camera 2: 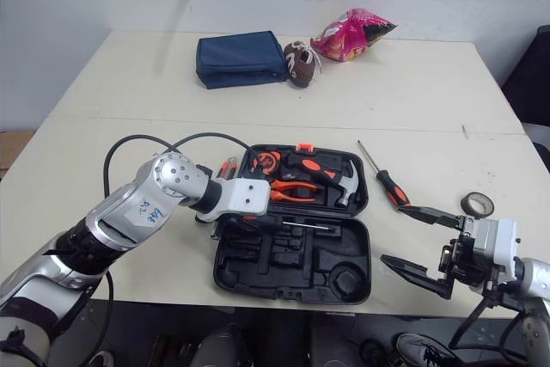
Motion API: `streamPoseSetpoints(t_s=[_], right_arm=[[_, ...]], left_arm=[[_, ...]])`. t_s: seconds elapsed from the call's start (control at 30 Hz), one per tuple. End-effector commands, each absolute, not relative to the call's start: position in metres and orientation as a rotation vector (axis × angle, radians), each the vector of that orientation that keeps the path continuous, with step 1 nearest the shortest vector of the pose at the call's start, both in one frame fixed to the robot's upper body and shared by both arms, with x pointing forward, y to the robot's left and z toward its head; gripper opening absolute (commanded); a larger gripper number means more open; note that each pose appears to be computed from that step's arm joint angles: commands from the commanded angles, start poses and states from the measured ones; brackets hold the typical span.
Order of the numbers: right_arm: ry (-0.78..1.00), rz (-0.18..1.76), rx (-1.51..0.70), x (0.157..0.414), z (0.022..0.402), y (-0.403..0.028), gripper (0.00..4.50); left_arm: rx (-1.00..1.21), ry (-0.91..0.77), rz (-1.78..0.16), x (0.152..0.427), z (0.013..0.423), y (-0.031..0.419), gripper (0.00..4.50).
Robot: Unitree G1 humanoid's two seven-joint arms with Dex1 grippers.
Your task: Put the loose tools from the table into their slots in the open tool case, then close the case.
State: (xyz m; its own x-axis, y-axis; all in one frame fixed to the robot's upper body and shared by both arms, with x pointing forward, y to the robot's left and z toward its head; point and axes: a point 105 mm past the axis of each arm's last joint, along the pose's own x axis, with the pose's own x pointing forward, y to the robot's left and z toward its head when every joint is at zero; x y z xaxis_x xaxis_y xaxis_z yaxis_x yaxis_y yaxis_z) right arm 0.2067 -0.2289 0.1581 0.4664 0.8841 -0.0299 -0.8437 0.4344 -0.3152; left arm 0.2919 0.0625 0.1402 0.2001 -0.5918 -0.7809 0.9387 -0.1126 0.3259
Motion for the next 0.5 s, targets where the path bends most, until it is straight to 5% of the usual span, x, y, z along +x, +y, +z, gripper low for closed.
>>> streamPoseSetpoints(t_s=[0.03, 0.37, 0.4, 0.5], right_arm=[[-0.182, 1.06, -0.308, 0.203, 0.162, -0.234, 4.5], [-0.169, 1.082, -0.294, 0.199, 0.163, -0.229, 4.5], [-0.167, 1.086, -0.292, 0.199, 0.163, -0.229, 4.5], [-0.163, 1.095, -0.288, 0.199, 0.163, -0.229, 4.5]], left_arm=[[1.029, 0.413, -1.356, 0.291, 0.146, 0.06, 0.78], [1.029, 0.348, -1.35, 0.288, 0.148, 0.05, 0.78], [1.017, 0.313, -1.363, 0.285, 0.153, 0.046, 1.82], [0.967, 0.257, -1.378, 0.278, 0.166, 0.041, 3.05]])
